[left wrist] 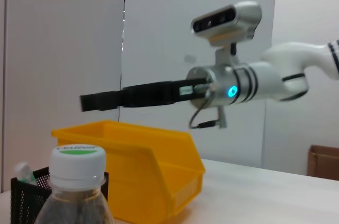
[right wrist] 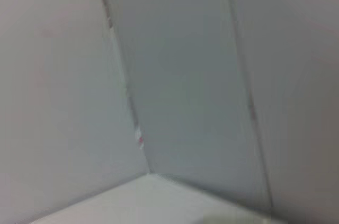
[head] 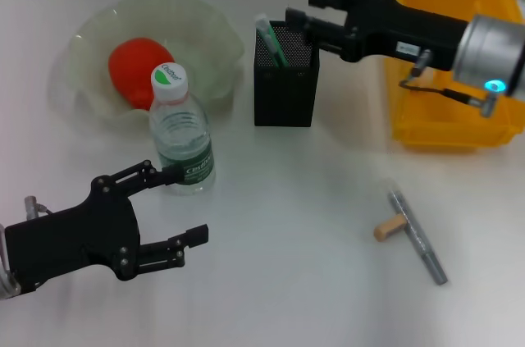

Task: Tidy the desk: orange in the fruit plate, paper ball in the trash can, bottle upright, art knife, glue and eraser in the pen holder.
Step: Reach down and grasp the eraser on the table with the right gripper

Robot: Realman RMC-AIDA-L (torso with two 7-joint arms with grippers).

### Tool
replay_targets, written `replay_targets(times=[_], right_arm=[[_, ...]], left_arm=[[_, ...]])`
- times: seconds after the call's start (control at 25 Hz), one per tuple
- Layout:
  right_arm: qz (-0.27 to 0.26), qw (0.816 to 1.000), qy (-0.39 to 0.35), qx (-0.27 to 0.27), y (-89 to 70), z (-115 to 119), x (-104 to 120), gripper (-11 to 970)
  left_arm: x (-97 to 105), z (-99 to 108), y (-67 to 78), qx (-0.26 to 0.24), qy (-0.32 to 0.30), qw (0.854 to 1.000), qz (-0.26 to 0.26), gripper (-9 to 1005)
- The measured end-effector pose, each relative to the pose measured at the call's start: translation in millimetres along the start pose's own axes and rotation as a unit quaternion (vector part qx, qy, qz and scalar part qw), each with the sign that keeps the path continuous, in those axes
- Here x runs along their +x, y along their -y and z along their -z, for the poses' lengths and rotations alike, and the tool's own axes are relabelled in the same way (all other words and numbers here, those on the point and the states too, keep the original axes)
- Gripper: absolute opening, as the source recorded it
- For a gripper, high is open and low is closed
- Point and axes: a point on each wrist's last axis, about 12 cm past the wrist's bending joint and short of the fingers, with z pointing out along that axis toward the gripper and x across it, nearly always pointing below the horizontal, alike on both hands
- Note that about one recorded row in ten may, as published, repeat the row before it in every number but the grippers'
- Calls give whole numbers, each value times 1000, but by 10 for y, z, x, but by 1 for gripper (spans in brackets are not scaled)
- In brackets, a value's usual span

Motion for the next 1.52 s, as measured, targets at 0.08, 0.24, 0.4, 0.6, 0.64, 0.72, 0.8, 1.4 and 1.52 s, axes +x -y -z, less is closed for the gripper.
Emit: replay_targets(times=[0.08,0.24,0.4,0.6,0.64,0.72,0.8,1.4,1.52], right_arm=[[0,999,-48,-20,-94,83,-146,388],[22,976,-211,-40,-244,229,-411,578],[68,920,-379,-70,-334,227,-516,655],[155,848,-498,-96,-442,65,-452,692],[172,834,-514,-99,-461,29,-423,691],[194,813,-538,-106,-496,-43,-371,689],[203,802,-550,-113,-518,-101,-337,686],[216,774,-580,-134,-568,-281,-73,656],[216,770,-585,-135,-563,-297,-22,586]], left_arm=[[-3,-1,-3,0,0,1000,0,842],[-6,-2,-7,1,0,1000,-1,842],[-11,-6,-12,1,0,1000,-1,842],[-12,-8,-14,2,0,1000,2,842],[-13,-8,-14,2,0,1000,2,842],[-15,-8,-10,3,2,1000,2,842],[-17,-6,-8,4,2,1000,2,842],[-27,-5,-15,4,2,1000,-1,842],[-26,-5,-14,4,2,1000,-1,842]])
